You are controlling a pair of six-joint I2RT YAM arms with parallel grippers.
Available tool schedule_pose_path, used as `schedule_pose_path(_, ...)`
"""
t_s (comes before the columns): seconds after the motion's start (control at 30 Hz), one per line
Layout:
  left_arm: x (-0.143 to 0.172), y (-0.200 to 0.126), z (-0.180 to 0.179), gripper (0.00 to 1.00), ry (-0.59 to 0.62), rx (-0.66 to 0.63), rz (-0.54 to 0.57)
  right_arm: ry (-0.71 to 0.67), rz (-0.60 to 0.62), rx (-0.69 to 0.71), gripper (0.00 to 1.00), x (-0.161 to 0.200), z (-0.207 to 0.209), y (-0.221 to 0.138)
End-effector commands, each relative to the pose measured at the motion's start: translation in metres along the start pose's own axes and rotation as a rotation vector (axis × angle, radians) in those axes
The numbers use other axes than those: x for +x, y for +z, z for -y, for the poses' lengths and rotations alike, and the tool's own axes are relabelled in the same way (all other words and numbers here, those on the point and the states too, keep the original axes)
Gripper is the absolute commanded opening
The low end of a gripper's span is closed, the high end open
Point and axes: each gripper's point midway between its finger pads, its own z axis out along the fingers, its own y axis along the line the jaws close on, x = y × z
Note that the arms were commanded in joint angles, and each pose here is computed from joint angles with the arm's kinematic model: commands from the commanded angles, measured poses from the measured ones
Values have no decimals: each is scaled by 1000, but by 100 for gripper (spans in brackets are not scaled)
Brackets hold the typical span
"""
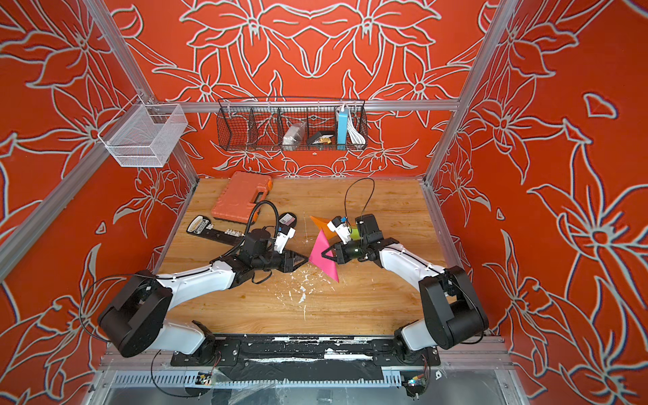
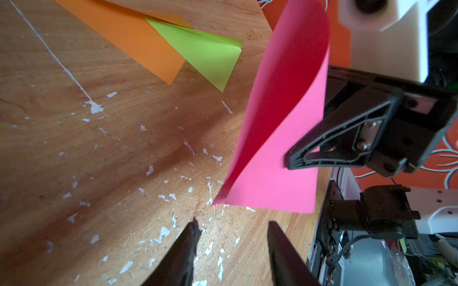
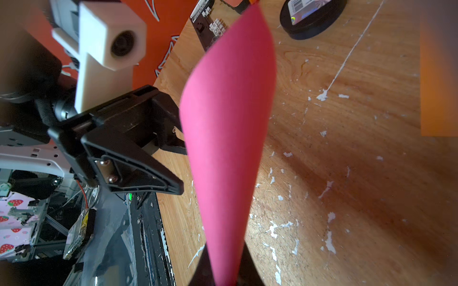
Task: Fold the square paper diagonally
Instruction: Fold the paper at the center of the board.
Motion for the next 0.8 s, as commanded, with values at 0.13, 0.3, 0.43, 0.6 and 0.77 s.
schedule_pose_path(0.13, -14, -19, 4, 38, -23, 58, 72, -96, 14, -73, 16, -22, -22, -16)
schedule_pose_path(0.3, -13, -16, 8, 34, -35, 104, 46, -104, 30, -101, 16, -25, -27, -20)
schedule_pose_path(0.43, -11, -9, 9, 32, -53, 137, 15, -110, 35, -120, 16, -25, -31, -22)
schedule_pose_path(0.6, -11, -4, 16, 31, -63, 198, -6, -98, 39, -140, 16, -23, -32, -21)
schedule_pose_path(0.77, -11, -1, 19, 32, -69, 228, -12, -82, 31, -152, 16, -21, -31, -19)
